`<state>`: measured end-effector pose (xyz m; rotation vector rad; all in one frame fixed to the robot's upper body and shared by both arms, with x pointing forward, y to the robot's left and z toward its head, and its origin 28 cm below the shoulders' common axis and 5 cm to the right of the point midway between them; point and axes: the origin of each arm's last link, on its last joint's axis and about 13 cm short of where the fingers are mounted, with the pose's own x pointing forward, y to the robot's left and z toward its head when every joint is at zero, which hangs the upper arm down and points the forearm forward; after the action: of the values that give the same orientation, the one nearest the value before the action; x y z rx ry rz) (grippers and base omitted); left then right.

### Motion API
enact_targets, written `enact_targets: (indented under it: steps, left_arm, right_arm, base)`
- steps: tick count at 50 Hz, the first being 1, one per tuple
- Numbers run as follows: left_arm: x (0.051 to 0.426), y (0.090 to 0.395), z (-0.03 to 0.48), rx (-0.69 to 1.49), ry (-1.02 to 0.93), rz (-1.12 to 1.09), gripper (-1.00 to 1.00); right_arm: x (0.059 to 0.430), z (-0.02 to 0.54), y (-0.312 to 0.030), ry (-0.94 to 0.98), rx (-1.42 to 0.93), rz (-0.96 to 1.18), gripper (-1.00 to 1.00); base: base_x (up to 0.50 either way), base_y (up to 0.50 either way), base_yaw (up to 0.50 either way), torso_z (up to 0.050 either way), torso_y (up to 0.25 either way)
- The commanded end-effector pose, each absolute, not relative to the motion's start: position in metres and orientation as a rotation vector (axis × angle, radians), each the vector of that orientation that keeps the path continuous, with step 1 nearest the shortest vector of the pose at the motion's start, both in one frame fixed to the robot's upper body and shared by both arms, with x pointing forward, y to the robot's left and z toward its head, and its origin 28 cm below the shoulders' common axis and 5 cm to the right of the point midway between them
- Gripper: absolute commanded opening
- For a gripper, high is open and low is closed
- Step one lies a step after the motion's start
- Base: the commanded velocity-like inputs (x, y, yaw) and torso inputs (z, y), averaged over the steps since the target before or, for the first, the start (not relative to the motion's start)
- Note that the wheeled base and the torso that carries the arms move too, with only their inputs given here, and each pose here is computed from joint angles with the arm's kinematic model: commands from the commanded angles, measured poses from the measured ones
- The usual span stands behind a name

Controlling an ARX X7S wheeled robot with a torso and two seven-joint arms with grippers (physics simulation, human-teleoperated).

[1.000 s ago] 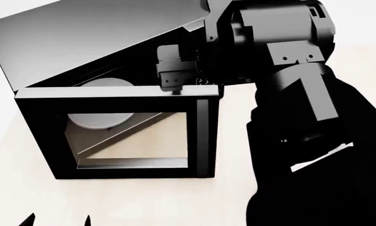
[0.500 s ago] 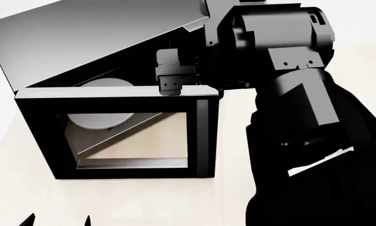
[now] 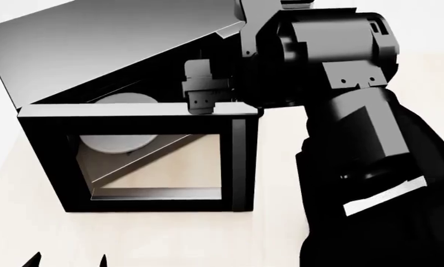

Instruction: Open the microwave.

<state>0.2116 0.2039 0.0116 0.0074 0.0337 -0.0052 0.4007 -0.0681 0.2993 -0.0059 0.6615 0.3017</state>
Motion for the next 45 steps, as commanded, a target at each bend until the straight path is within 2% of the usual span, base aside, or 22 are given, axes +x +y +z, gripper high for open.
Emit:
enact_targets:
  steps: [1,45]
  left_arm:
    - [0.212,0.204,0.012,0.007,0.034,-0.006,1.0]
    - [0.213,0.204,0.012,0.006,0.036,-0.005,1.0]
  right_arm:
    - [0.395,0.282,-0.062,0.726,0.036,0.364,1.0]
    - [0.358,0.278,-0.056,0.722,0.081,0.526,1.0]
  base:
    - [0.0,0.0,0.0,0.0,0.0]
    - [0.0,0.0,0.0,0.0,-0.002]
